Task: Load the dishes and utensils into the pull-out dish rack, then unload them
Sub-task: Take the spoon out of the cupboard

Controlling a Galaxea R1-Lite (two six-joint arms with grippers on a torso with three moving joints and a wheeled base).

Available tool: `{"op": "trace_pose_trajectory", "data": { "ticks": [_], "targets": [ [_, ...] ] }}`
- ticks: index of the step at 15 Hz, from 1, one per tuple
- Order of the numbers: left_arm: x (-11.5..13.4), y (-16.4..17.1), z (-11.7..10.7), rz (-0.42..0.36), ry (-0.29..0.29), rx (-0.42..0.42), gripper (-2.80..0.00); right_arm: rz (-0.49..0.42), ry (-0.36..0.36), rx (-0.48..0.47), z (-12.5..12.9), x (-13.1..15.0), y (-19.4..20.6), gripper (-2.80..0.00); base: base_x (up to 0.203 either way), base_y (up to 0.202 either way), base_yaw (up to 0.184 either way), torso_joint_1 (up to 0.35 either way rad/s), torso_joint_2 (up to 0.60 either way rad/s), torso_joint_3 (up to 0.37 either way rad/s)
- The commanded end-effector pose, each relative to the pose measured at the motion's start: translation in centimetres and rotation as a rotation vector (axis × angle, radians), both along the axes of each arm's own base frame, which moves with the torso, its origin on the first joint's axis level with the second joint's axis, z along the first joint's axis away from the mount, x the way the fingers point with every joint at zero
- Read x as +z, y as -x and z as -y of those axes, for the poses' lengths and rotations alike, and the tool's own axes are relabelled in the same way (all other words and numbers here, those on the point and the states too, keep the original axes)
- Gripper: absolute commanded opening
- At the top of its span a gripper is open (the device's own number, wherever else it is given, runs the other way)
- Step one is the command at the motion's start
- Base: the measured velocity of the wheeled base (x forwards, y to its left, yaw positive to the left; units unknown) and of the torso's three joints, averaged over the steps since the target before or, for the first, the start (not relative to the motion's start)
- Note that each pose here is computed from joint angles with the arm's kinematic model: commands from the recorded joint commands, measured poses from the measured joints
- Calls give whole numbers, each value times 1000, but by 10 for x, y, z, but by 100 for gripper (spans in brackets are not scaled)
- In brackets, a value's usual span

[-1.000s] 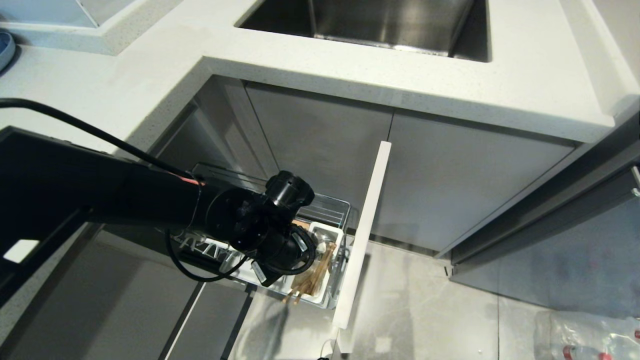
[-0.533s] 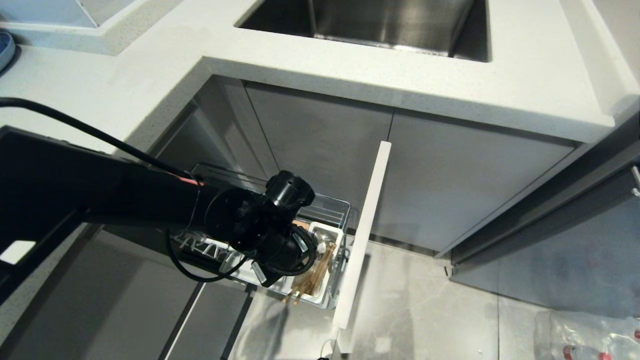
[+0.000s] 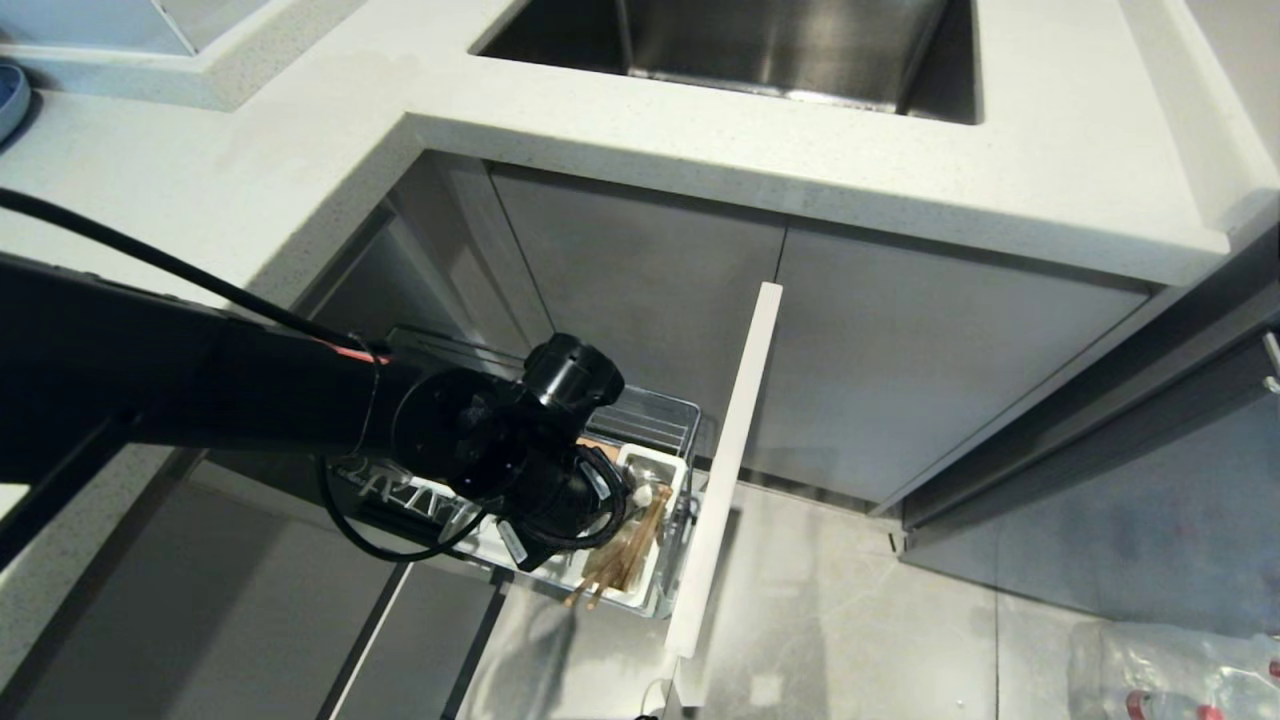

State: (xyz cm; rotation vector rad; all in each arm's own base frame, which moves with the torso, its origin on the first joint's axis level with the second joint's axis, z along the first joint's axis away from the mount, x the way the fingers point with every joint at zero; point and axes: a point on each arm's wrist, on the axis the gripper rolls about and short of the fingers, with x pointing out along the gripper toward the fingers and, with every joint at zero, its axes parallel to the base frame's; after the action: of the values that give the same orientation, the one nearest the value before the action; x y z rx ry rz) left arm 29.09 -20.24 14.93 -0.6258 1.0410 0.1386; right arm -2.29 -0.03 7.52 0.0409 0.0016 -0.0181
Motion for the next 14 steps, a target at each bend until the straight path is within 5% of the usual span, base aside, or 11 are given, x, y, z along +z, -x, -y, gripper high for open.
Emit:
{"op": "trace_pose_trajectory", "data": {
  "ticks": [1,14],
  "targets": [
    [0,1,1,-3,3,6,0,-3,-1,0,0,0,0,-280,0,0,0,0,0,0],
    [-10,6,12,-30,-6,-25,0,-3,-1,0,0,0,0,-280,0,0,0,0,0,0]
  ]
}}
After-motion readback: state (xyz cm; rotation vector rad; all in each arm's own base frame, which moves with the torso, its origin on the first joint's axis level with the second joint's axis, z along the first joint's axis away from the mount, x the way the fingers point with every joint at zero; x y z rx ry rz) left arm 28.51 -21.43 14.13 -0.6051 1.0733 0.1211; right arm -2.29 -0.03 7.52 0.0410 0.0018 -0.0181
